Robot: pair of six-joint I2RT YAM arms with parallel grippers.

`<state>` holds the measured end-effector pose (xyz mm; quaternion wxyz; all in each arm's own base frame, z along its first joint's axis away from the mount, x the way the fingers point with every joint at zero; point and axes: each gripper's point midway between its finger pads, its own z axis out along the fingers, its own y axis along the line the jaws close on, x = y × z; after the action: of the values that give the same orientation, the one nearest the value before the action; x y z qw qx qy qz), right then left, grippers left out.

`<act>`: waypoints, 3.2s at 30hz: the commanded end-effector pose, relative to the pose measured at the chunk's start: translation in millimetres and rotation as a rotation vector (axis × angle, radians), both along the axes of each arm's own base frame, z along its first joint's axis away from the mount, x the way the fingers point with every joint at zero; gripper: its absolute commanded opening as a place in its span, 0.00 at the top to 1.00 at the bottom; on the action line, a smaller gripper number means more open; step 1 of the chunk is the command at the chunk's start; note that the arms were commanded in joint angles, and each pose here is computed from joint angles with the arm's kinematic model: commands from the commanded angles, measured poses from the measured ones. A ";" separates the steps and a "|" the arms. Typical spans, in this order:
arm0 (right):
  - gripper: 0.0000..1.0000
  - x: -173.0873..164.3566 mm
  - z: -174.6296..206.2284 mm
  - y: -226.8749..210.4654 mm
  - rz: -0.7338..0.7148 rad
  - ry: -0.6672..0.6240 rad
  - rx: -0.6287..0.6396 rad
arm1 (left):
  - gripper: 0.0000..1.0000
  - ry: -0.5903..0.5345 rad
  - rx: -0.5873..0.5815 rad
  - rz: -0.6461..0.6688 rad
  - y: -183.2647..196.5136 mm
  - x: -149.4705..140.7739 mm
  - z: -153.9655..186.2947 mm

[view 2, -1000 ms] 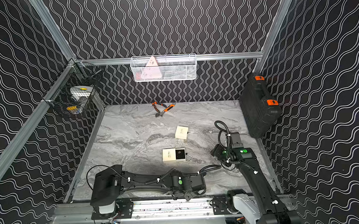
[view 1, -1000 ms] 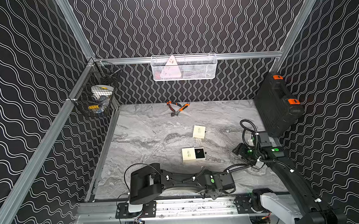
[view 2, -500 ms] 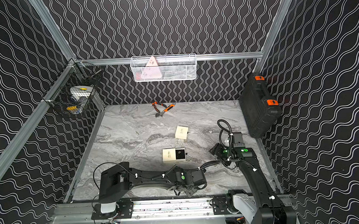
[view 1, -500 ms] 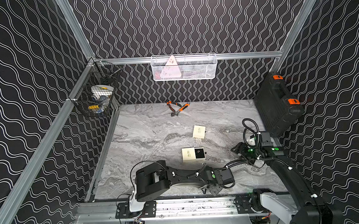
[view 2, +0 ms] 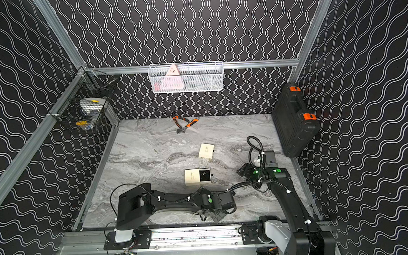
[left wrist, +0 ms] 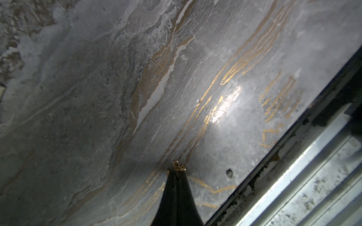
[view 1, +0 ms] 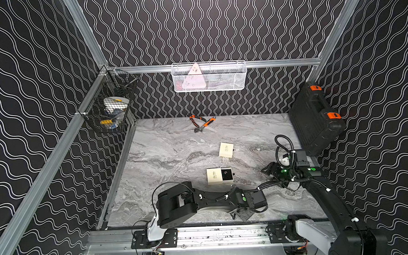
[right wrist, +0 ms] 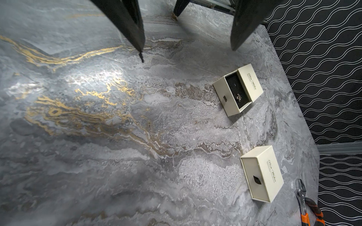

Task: Place the earrings into the drawer-style jewelry box
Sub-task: Pick up the earring from the center of the board.

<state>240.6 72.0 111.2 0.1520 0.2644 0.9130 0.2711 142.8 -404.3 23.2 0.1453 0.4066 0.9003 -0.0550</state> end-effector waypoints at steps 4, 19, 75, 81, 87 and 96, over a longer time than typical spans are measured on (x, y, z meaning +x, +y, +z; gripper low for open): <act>0.30 4.0 1.9 2.2 0.018 -0.024 0.008 | 1.00 0.012 0.003 0.007 2.0 0.1 -0.8; 0.32 7.2 43.3 44.5 0.215 -0.254 0.241 | 1.00 0.272 -0.457 0.364 31.8 53.7 68.9; 0.58 13.9 81.5 206.9 0.679 -0.458 0.662 | 1.00 0.740 -1.318 0.630 108.8 139.1 174.2; 0.63 14.7 81.8 207.9 0.677 -0.461 0.675 | 1.00 0.736 -1.318 0.632 109.2 139.0 174.3; 0.67 14.1 81.7 208.1 0.674 -0.458 0.687 | 1.00 0.740 -1.321 0.633 109.2 138.5 172.7; 0.69 4.6 83.2 216.1 0.705 -0.450 0.701 | 1.00 0.733 -1.314 0.634 110.2 138.7 172.4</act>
<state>245.5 286.0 186.5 0.1368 -0.0766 0.7560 0.6355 281.1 -294.6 188.9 0.0534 -0.0863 0.7520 -0.6514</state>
